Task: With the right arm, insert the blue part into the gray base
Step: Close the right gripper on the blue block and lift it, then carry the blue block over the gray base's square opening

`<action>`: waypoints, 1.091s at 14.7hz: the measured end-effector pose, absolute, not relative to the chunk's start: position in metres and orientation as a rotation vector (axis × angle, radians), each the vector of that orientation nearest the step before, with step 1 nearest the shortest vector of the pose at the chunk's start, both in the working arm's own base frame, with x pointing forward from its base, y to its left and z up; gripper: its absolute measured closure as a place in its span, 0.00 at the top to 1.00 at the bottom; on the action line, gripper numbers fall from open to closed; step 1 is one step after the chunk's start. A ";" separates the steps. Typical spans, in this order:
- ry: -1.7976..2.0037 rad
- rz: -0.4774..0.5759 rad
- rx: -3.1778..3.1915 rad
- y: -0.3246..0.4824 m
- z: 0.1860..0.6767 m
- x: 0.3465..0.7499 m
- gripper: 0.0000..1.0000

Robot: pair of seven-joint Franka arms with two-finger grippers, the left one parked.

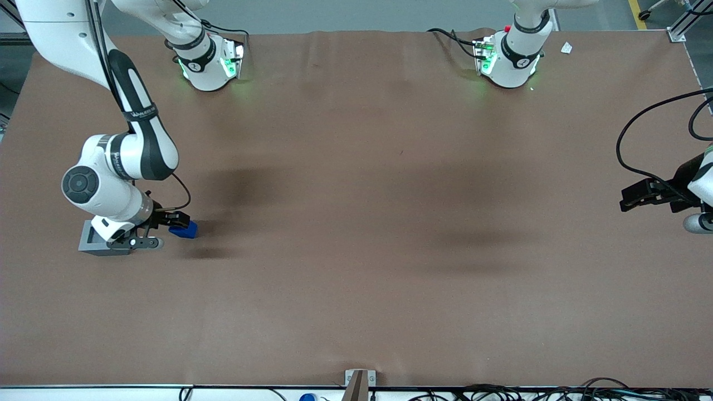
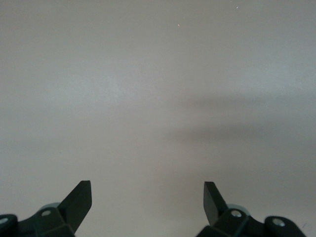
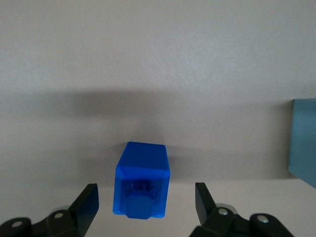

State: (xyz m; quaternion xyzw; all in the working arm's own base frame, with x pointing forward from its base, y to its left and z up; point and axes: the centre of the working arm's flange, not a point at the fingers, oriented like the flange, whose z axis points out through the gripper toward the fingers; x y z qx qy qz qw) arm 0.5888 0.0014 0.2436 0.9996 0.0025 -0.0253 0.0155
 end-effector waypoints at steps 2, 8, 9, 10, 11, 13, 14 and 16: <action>-0.019 -0.093 3.108 0.002 0.238 0.587 0.82; -0.032 -0.104 3.108 0.005 0.234 0.586 0.71; -0.032 -0.107 3.107 0.005 0.233 0.586 0.71; -0.033 -0.112 3.107 0.005 0.231 0.586 0.67; -0.033 -0.117 3.107 0.005 0.229 0.585 0.67; -0.032 -0.120 3.107 0.006 0.228 0.585 0.50; -0.030 -0.120 3.107 0.006 0.228 0.585 0.51; -0.028 -0.120 3.107 0.007 0.228 0.585 0.51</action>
